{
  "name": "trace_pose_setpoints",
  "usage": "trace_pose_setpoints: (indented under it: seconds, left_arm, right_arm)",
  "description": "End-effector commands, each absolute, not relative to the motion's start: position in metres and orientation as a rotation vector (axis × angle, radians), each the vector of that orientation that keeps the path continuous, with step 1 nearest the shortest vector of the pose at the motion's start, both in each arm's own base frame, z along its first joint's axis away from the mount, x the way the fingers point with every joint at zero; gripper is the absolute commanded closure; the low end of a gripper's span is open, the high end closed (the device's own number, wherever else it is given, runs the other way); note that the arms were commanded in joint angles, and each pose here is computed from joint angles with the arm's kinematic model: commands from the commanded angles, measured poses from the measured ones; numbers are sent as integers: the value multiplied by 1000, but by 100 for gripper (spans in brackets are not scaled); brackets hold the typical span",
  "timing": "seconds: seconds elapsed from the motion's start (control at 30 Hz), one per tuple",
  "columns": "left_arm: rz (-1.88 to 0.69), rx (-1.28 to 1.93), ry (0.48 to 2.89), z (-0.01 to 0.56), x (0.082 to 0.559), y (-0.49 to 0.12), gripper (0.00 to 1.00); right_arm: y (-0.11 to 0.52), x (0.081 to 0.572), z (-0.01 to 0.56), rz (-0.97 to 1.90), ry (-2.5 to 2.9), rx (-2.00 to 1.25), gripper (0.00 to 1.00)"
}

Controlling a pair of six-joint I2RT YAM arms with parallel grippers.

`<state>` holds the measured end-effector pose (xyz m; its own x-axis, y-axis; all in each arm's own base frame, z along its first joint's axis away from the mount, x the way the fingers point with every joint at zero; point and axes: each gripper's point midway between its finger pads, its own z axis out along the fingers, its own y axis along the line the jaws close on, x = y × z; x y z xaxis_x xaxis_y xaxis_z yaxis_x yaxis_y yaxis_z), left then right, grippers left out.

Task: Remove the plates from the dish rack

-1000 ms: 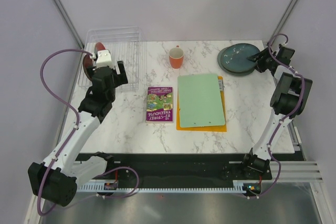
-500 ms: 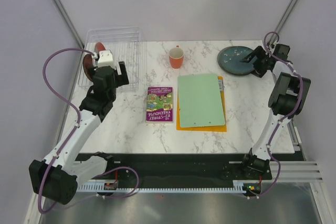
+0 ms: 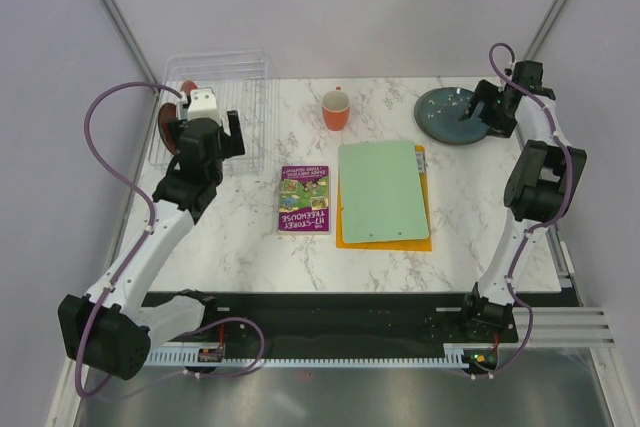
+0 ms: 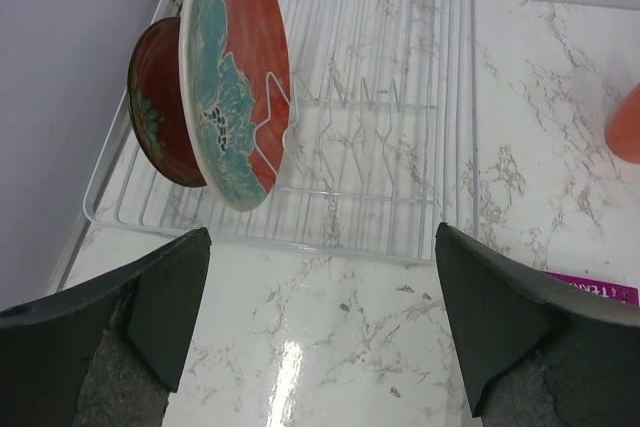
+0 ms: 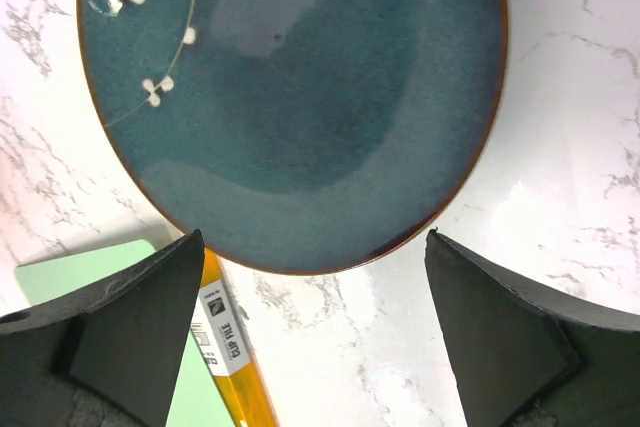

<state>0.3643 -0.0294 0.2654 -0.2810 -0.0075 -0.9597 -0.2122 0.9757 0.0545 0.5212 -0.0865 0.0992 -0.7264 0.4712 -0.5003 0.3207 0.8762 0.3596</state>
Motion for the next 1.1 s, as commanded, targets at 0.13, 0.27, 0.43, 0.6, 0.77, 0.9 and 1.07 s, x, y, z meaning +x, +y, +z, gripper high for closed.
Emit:
trace_pose_setpoints:
  seconds: [0.13, 0.27, 0.43, 0.6, 0.77, 0.9, 1.07]
  left_arm:
    - [290, -144, 1816, 282, 368, -14, 0]
    - [368, -204, 1826, 279, 377, 19, 0]
    - [391, -268, 1818, 276, 402, 49, 0]
    - [466, -255, 1795, 275, 434, 64, 0]
    - [554, -257, 1831, 244, 471, 77, 7]
    - [699, -302, 1829, 228, 489, 95, 18]
    - [802, -288, 1819, 217, 507, 105, 58]
  right_arm:
    - [-96, 515, 97, 244, 2481, 544, 2]
    - [-87, 511, 108, 277, 2457, 510, 2]
    - [-58, 493, 158, 268, 2333, 430, 2]
    - [-21, 475, 191, 305, 2270, 324, 2]
    - [-7, 458, 205, 322, 2241, 285, 2]
    - [-3, 444, 215, 325, 2217, 262, 2]
    - [-4, 438, 217, 309, 2212, 259, 2]
